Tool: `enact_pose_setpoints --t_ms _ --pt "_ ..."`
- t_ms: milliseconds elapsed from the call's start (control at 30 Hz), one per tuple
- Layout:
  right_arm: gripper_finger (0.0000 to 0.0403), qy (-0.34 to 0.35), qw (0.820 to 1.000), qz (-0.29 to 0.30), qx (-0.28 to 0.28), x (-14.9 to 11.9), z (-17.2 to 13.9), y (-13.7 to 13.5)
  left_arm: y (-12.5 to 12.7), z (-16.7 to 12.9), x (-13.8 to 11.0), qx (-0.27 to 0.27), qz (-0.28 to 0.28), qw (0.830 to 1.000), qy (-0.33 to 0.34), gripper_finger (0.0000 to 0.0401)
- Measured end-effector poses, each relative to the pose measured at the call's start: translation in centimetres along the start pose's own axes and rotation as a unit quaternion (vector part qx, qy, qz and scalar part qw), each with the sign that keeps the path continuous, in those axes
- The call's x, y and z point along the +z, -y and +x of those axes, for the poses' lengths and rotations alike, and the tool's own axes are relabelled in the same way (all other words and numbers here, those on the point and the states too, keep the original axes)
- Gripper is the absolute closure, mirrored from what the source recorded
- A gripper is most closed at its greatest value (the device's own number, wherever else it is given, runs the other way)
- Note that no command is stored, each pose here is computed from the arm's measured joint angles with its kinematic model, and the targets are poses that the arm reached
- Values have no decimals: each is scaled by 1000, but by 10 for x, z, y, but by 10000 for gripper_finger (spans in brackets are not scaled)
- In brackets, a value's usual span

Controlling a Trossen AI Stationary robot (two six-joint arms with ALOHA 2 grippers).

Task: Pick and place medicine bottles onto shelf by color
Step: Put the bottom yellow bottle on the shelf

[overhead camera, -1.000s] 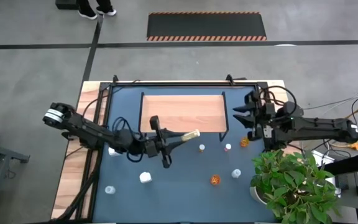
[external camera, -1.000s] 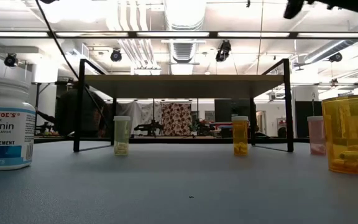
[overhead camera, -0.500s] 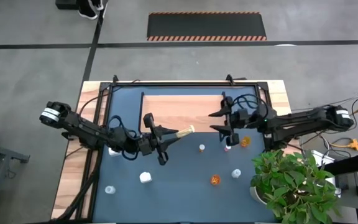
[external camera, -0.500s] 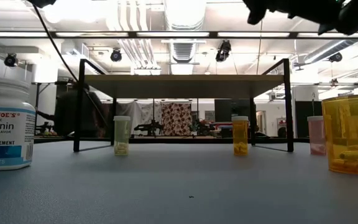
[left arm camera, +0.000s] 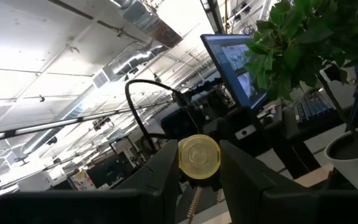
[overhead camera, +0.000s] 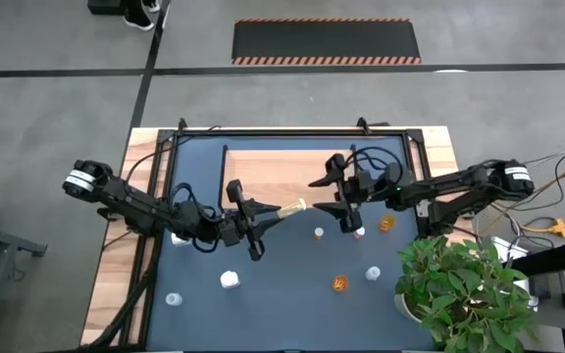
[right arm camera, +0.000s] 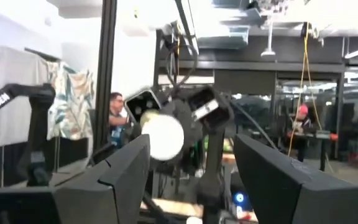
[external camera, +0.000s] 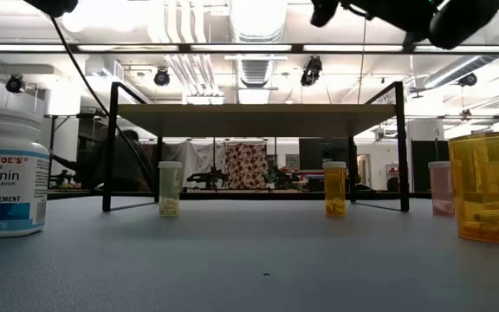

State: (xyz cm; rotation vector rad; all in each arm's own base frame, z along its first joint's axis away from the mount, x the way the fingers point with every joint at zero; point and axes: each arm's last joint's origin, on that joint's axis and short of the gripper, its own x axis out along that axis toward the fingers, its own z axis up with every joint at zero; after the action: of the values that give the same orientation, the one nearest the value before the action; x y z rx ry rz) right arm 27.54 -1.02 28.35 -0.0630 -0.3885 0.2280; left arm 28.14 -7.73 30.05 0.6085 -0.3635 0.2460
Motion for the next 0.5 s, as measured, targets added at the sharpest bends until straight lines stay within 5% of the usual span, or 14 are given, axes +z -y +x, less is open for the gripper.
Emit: enact_pose_setpoints --t_ms 500 --pt "168 -7 999 19 40 -5 20 4 -4 1 -5 8 4 1000 -6 322"
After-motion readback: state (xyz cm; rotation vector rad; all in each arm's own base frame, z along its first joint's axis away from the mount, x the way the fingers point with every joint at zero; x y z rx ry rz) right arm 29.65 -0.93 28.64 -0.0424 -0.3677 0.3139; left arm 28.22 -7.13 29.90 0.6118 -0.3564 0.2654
